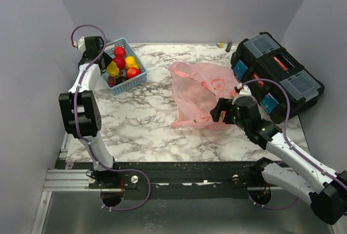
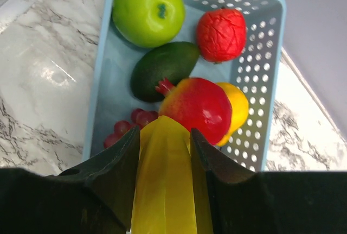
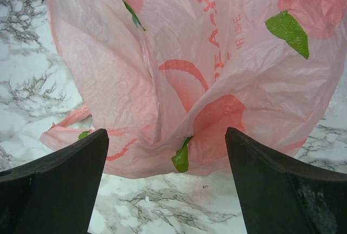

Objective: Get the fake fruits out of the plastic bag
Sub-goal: Place the fake fruit in the bin.

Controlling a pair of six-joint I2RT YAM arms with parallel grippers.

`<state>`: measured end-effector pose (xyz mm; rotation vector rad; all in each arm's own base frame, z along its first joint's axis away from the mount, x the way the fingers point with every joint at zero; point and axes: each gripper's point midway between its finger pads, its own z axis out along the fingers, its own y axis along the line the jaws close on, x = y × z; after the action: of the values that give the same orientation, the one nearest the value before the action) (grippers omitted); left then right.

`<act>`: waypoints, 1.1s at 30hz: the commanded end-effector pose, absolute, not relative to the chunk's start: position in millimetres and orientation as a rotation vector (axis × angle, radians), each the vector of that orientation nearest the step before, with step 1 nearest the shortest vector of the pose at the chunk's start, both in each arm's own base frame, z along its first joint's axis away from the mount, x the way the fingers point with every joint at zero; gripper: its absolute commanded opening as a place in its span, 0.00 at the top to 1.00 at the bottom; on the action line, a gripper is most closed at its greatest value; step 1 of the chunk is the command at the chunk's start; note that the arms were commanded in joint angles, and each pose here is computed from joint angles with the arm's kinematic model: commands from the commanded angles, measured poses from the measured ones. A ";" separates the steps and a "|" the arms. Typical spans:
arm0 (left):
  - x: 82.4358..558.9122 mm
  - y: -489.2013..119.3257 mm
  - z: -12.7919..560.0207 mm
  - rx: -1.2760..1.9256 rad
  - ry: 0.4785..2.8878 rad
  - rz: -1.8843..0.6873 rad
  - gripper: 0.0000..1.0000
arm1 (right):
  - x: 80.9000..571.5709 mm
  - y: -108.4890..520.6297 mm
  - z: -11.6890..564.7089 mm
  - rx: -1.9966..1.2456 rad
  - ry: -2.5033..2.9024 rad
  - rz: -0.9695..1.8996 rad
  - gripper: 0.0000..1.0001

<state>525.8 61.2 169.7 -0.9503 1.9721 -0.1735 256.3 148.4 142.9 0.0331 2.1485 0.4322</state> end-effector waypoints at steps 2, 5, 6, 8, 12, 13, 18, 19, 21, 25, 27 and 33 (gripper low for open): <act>536.3 80.7 155.7 -0.956 2.052 -0.122 0.90 | 254.7 153.8 139.2 0.001 2.154 0.456 0.08; 542.2 81.7 150.1 -0.931 2.113 -0.095 0.73 | 254.6 153.7 137.9 0.000 2.160 0.453 0.08; 542.0 82.3 145.8 -0.930 2.141 -0.085 0.65 | 254.5 153.5 136.7 0.001 2.164 0.451 0.08; 543.7 85.8 146.4 -0.922 2.160 -0.056 0.42 | 254.5 154.0 135.4 -0.001 2.169 0.451 0.08; 542.7 89.1 159.9 -0.898 2.167 -0.027 0.22 | 253.5 155.6 134.6 -0.006 2.177 0.459 0.08; 541.3 88.8 166.5 -0.894 2.160 -0.028 0.21 | 253.6 155.4 135.2 -0.002 2.177 0.460 0.08; 524.5 73.2 200.2 -0.918 2.124 -0.112 0.18 | 252.6 154.9 141.5 0.022 2.191 0.460 0.08; 521.6 62.8 210.0 -0.896 2.113 -0.153 0.18 | 252.7 154.6 146.4 0.030 2.187 0.462 0.08; 515.0 40.0 224.6 -0.856 2.105 -0.223 0.18 | 251.8 153.7 155.3 0.049 2.179 0.471 0.08; 495.9 -17.9 256.7 -0.742 2.108 -0.349 0.18 | 250.2 151.2 174.8 0.072 2.146 0.486 0.07; 480.9 -56.8 272.0 -0.650 2.097 -0.441 0.18 | 248.5 148.7 183.4 0.080 2.144 0.480 0.07; 421.0 -145.4 308.1 -0.412 2.068 -0.681 0.18 | 239.1 138.7 215.1 0.103 2.097 0.488 0.07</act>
<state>458.2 -95.4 281.0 -0.5465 2.0932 -0.4877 249.7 149.6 196.2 0.0737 2.1090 0.5003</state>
